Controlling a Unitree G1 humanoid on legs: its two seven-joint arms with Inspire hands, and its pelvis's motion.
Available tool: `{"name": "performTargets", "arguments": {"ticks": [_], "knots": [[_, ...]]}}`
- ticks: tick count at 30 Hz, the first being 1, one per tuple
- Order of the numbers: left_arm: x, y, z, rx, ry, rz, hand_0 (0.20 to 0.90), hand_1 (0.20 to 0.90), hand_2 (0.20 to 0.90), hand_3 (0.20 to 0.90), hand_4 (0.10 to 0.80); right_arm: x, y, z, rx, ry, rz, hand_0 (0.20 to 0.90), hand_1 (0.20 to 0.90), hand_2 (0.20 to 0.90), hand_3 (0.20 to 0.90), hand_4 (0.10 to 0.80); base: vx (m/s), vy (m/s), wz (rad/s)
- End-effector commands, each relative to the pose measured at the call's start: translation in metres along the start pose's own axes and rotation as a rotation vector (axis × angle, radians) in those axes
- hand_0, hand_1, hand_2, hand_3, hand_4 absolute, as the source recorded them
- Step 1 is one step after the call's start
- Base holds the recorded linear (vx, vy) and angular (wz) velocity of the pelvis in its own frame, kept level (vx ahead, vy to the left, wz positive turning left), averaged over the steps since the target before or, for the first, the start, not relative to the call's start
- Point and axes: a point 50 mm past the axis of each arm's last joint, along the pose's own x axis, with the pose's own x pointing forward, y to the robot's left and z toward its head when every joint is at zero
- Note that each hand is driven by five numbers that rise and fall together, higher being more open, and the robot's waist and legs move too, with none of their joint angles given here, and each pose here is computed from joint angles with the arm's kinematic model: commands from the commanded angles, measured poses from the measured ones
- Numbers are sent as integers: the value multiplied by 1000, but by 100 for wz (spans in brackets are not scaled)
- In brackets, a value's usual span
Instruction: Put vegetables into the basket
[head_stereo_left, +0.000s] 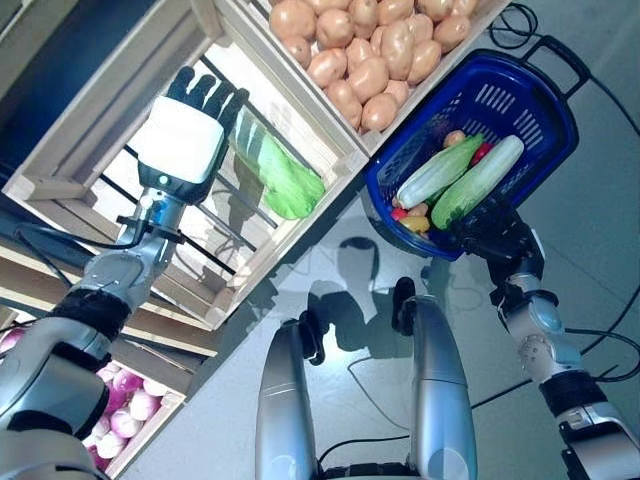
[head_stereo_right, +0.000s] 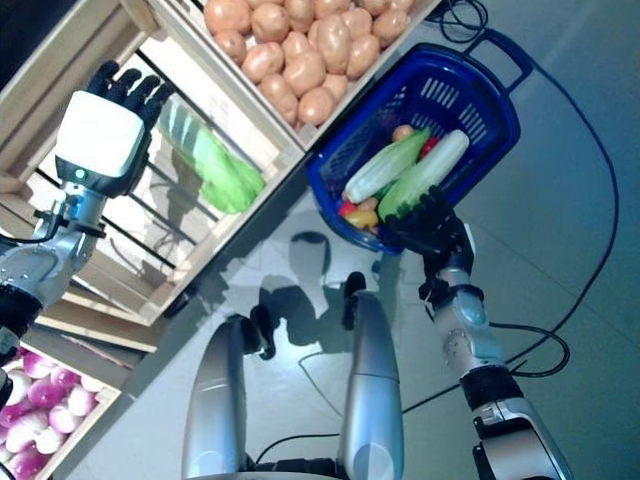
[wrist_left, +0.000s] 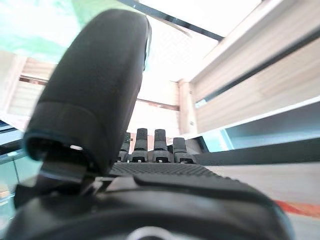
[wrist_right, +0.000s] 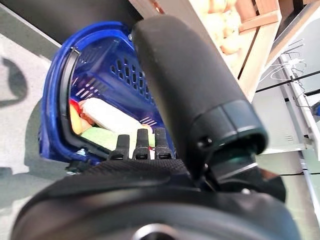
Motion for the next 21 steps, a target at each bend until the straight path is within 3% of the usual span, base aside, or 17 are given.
{"name": "performTargets", "arguments": {"ticks": [1, 21], "knots": [[17, 36, -42, 136, 94, 157, 900, 900, 900, 900, 800, 4, 8, 40, 18, -172, 70, 900, 900, 900, 900, 800, -34, 15, -3], [52, 68, -64, 292, 133, 164, 900, 900, 900, 900, 800, 14, -1, 76, 11, -246, 55, 900, 900, 900, 900, 800, -25, 31, -1]]}}
